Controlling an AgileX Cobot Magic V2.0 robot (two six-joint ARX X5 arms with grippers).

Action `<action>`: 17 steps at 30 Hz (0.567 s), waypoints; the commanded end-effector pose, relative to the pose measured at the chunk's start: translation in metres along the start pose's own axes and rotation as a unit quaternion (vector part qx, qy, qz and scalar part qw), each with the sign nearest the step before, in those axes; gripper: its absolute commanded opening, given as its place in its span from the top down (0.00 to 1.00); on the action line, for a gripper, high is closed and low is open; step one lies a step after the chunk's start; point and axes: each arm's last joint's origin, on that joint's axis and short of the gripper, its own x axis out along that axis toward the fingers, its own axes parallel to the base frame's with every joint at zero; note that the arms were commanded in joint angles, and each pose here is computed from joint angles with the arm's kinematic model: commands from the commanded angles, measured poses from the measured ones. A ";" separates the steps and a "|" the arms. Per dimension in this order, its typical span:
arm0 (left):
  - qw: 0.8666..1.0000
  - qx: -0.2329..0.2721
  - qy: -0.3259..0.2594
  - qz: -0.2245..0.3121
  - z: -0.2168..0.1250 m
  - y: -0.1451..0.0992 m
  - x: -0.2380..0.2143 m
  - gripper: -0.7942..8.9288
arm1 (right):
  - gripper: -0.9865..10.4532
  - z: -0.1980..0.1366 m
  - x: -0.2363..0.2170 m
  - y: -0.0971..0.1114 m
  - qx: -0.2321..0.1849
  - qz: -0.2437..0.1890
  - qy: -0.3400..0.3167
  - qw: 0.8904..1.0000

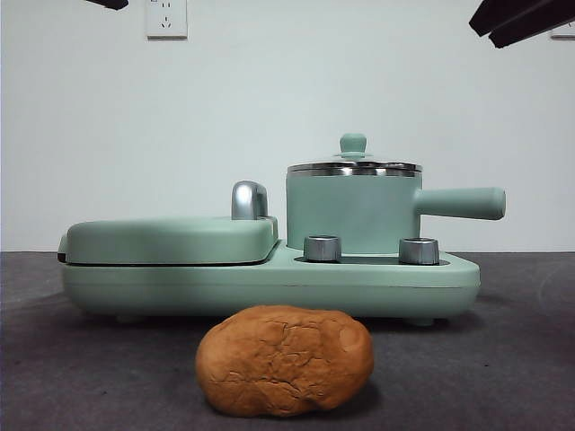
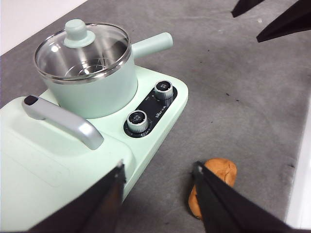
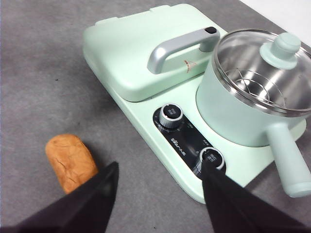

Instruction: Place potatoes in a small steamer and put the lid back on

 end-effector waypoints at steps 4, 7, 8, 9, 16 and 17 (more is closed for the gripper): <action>0.999 -0.007 -0.025 0.019 0.011 0.004 0.002 0.66 | 0.67 0.006 -0.003 0.000 0.016 0.001 -0.011 1.000; 0.998 -0.026 -0.052 0.036 0.018 0.010 0.012 0.66 | 0.67 0.006 -0.003 0.000 0.032 0.001 -0.011 0.999; 0.997 -0.031 -0.063 0.040 0.021 0.013 0.018 0.66 | 0.67 0.006 -0.003 0.000 0.037 0.001 -0.011 0.999; 0.996 -0.037 -0.073 0.043 0.024 0.016 0.024 0.66 | 0.67 0.006 -0.003 0.000 0.042 0.001 -0.011 0.999; 0.989 -0.056 -0.107 0.089 0.038 0.037 0.074 0.66 | 0.67 0.006 -0.003 0.000 0.047 0.001 -0.011 0.999; 0.989 -0.057 -0.105 0.089 0.040 0.040 0.083 0.66 | 0.67 0.006 -0.003 0.000 0.049 0.001 -0.011 0.999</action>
